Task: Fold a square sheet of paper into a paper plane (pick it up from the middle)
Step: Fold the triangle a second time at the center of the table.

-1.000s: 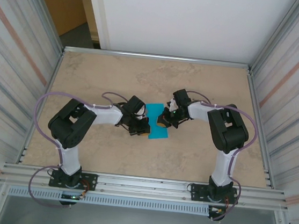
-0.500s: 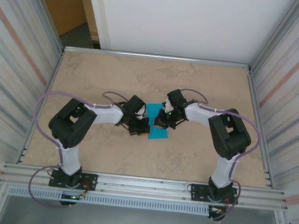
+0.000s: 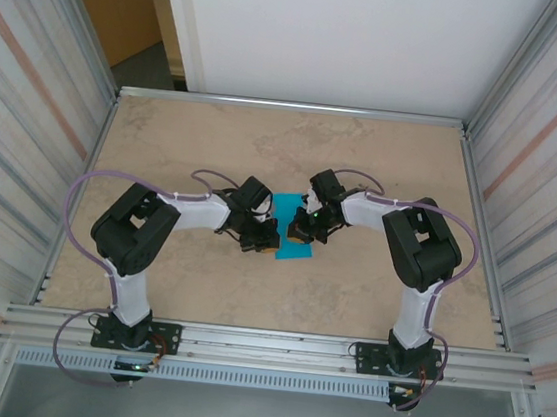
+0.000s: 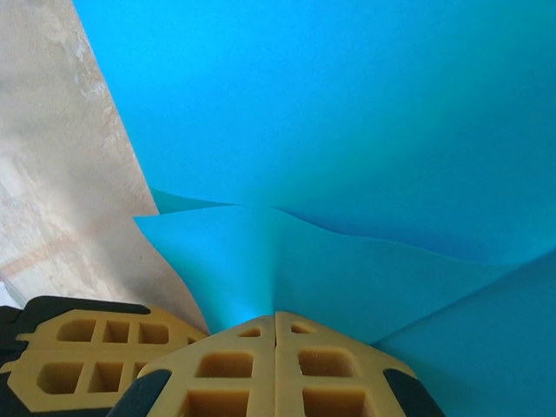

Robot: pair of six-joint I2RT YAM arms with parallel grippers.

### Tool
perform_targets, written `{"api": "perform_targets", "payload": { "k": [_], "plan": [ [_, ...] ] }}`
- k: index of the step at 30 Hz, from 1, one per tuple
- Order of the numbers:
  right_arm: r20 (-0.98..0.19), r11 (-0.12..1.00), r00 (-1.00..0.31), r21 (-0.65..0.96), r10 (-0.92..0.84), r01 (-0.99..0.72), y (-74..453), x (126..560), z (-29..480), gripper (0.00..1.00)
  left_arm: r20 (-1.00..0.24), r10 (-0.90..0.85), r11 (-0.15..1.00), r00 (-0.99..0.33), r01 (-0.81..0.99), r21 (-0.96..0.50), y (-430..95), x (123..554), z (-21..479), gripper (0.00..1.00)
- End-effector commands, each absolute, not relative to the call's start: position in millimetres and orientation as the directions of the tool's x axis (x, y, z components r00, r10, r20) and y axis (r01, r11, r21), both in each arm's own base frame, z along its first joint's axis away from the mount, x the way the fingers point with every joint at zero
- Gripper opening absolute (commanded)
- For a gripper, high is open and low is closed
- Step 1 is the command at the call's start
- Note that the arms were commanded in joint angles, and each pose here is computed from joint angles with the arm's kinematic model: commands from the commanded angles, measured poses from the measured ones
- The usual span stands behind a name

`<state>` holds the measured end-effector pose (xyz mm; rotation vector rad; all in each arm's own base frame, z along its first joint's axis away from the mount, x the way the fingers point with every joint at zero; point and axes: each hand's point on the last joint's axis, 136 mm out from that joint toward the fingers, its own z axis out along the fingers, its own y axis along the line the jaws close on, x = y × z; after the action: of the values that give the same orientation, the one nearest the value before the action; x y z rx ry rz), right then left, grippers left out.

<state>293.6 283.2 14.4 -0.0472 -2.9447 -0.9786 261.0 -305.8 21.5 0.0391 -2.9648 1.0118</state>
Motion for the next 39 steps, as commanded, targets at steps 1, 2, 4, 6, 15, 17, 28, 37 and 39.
{"api": "perform_targets", "payload": {
  "k": [1,2,4,6,15,17,28,37,39],
  "plan": [
    [0.103,0.852,-0.994,0.519,0.026,0.076,264.5,279.4,-15.2,0.00,-0.076,0.000,0.727,-0.997,0.052,-0.685,-323.3,275.1,56.6,0.00],
    [0.102,0.853,-0.994,0.517,0.028,0.078,263.7,279.3,-16.0,0.00,-0.076,-0.002,0.725,-0.997,0.051,-0.687,-324.1,275.8,55.8,0.00],
    [0.104,0.849,-0.994,0.522,0.034,0.084,263.2,279.7,-17.2,0.00,-0.057,-0.007,0.731,-0.998,0.034,-0.682,-324.8,276.2,48.5,0.00],
    [0.107,0.844,-0.993,0.529,0.040,0.091,262.9,280.0,-17.8,0.00,-0.037,-0.016,0.739,-0.999,0.013,-0.674,-324.4,276.2,41.1,0.00],
    [0.092,0.839,-0.994,0.537,0.051,0.093,258.2,283.3,-20.3,0.00,0.081,-0.052,0.827,-0.995,-0.088,-0.556,-300.9,258.0,5.4,0.00],
    [0.074,0.843,-0.996,0.532,0.054,0.085,255.3,287.0,-20.2,0.00,0.111,-0.066,0.847,-0.992,-0.115,-0.519,-293.3,251.5,-0.5,0.00],
    [0.007,0.806,-0.981,0.569,0.194,0.164,222.6,348.5,-12.1,0.01,0.216,-0.123,0.896,-0.969,-0.202,-0.396,-264.4,226.9,-21.1,0.00],
    [-0.043,0.796,-0.968,0.579,0.249,0.179,198.3,376.2,15.5,0.02,0.129,-0.049,0.852,-0.990,-0.109,-0.512,-291.4,251.5,11.6,0.00],
    [-0.071,0.793,-0.965,0.588,0.251,0.163,197.1,375.3,30.7,0.03,0.081,-0.027,0.830,-0.996,-0.067,-0.554,-301.7,262.5,30.0,0.00]
  ]
}}
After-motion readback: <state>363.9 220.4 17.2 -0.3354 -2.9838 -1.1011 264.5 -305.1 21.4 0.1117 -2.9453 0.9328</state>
